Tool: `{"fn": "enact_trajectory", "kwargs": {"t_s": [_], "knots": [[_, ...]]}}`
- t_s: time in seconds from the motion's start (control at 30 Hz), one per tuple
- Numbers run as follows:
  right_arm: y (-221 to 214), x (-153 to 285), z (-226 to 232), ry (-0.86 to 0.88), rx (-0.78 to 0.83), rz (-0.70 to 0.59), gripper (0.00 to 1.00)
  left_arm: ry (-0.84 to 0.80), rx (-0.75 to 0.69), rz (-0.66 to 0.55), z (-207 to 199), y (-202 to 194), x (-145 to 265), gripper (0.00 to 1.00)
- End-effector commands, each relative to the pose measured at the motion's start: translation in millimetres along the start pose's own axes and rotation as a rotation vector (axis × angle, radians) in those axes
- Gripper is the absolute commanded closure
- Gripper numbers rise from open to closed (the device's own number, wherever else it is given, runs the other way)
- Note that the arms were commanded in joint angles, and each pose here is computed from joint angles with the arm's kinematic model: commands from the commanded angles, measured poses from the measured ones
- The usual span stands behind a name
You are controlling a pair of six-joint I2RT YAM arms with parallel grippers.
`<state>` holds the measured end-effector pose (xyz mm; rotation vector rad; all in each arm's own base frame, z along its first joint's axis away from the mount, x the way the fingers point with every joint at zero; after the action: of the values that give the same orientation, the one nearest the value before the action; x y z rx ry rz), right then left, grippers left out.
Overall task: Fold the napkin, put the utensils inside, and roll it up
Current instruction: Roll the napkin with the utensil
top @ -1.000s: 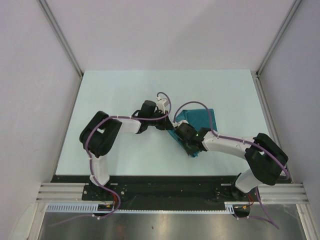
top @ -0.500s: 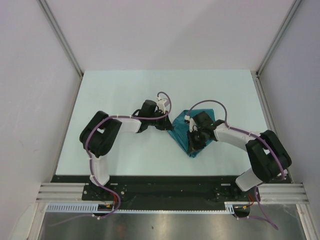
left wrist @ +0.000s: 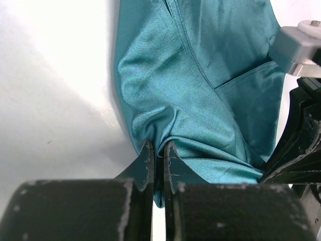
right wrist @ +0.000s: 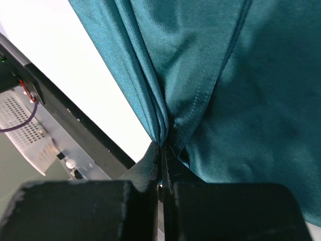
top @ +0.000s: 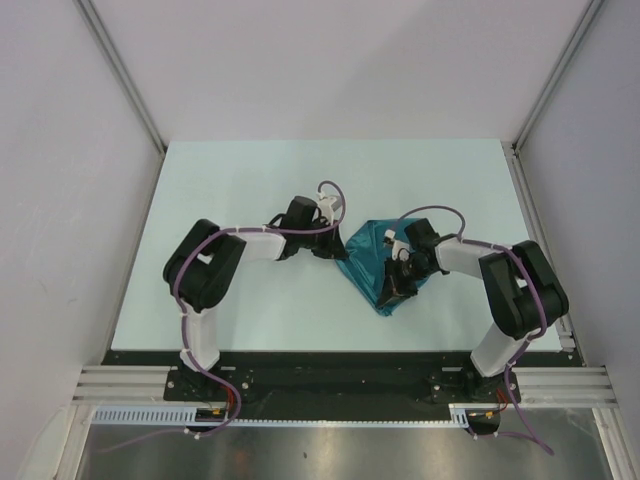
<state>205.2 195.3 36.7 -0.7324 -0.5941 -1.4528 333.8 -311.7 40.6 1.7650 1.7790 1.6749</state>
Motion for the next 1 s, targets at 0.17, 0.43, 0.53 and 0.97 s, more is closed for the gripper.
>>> {"fn": "enact_trajectory", "kwargs": {"t_s": [0.17, 0.43, 0.53, 0.97], "knots": [[12.1, 46.4, 36.8, 0.018, 0.073, -0.097, 0.57, 0.082, -0.04, 0.079, 22.8, -14.0, -4.5, 1.0], [48.2, 56.3, 82.3, -0.285, 0.445, -0.47, 0.33, 0.06, 0.045, 0.125, 22.1, -16.9, -5.1, 1.0], [52.6, 41.5, 84.9, -0.383, 0.552, -0.635, 0.32, 0.039, 0.097, 0.161, 20.4, -23.0, -3.0, 1.0], [65.1, -21.0, 101.4, -0.443, 0.832, -0.742, 0.3, -0.001, 0.171, 0.224, 22.5, -31.3, 2.5, 1.0]]}}
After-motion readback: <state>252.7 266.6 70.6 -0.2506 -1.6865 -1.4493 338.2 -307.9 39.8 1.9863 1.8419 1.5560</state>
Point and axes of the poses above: each gripper's point midway between its finger pads, its own x axis back along the fingers, its own z axis along the line the jaws close on, y = z × x, the point moved 2 cm from there along x, back along the fingers, and after that the axes turned 15 degrees about -x, right-handed, at the moved point
